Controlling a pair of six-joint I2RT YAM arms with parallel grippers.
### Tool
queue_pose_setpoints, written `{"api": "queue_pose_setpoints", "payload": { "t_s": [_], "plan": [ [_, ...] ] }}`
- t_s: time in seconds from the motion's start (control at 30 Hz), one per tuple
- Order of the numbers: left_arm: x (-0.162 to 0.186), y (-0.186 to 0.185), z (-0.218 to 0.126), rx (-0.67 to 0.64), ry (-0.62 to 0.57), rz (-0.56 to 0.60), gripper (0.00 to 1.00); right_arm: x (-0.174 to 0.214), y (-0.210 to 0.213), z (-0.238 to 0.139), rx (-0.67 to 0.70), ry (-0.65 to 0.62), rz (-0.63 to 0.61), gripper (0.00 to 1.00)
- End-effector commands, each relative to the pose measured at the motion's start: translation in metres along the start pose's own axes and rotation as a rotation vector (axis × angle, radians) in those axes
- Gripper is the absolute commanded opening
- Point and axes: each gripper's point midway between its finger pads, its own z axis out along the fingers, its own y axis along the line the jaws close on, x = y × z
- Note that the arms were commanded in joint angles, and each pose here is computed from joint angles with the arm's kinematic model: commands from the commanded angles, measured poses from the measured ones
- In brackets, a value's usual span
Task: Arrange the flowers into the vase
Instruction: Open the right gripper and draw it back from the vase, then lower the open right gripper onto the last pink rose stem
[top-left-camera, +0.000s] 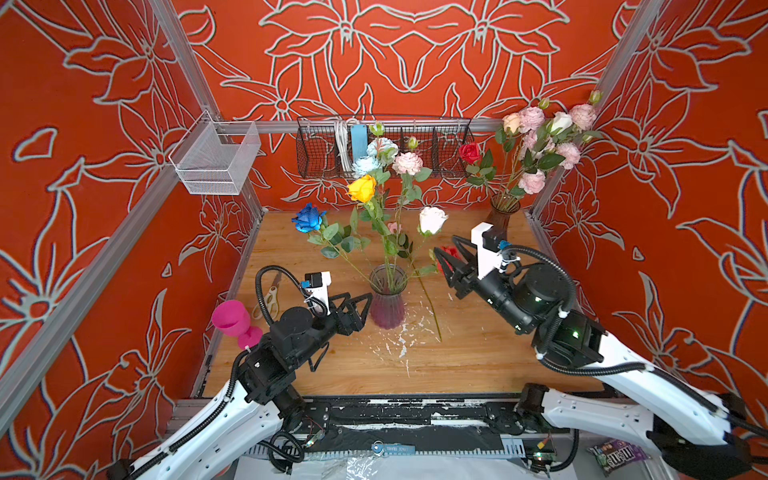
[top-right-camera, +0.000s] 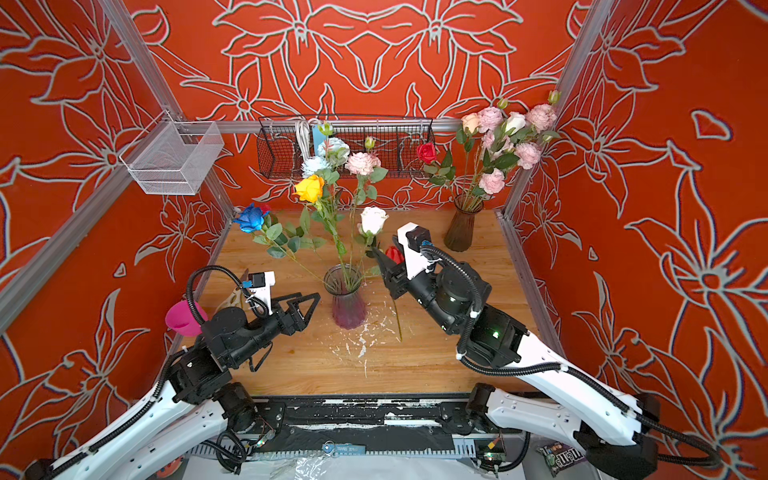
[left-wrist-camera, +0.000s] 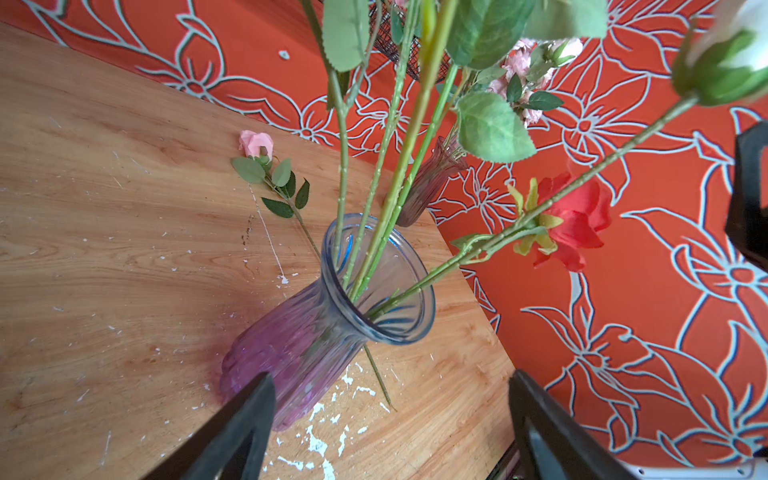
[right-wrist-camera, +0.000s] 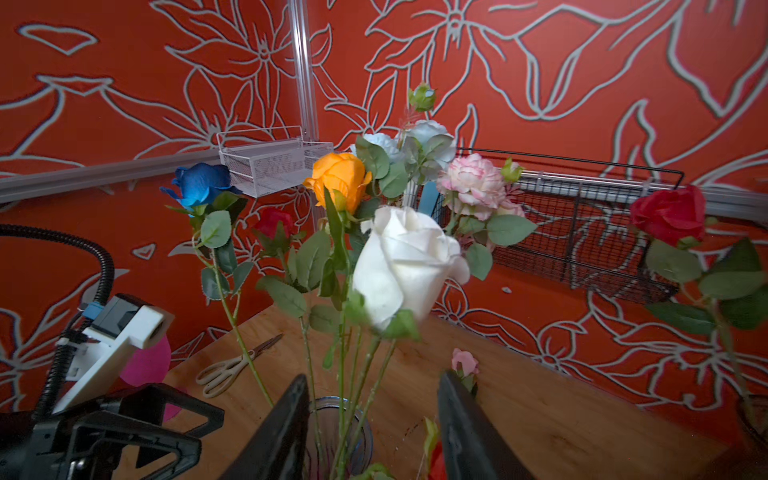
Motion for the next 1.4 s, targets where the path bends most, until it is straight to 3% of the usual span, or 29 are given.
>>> {"api": "queue_pose_setpoints", "payload": {
  "t_s": [0.0, 0.3, 0.6, 0.97, 1.13, 1.37],
  "plan": [
    [-0.011, -0.003, 0.001, -0.007, -0.038, -0.023, 0.88, 0.003, -0.026, -0.017, 0.124, 0.012, -0.043, 0.52],
    [-0.013, 0.002, 0.000, -0.037, -0.052, -0.022, 0.88, 0.014, -0.072, -0.058, 0.296, -0.015, 0.006, 0.50],
    [-0.010, 0.014, -0.006, -0.086, -0.059, -0.022, 0.89, 0.070, -0.114, -0.064, 0.432, 0.115, 0.083, 0.48],
    [0.000, 0.039, -0.018, -0.180, -0.057, -0.067, 0.90, 0.190, -0.158, -0.017, 0.415, 0.340, 0.434, 0.46],
    [0.010, 0.057, -0.023, -0.248, -0.050, -0.098, 0.90, 0.254, -0.149, 0.017, 0.319, 0.551, 0.481, 0.43],
    [0.019, 0.062, -0.017, -0.239, -0.038, -0.120, 0.91, 0.325, -0.141, 0.072, 0.186, 0.834, 0.481, 0.44]
  ]
}}
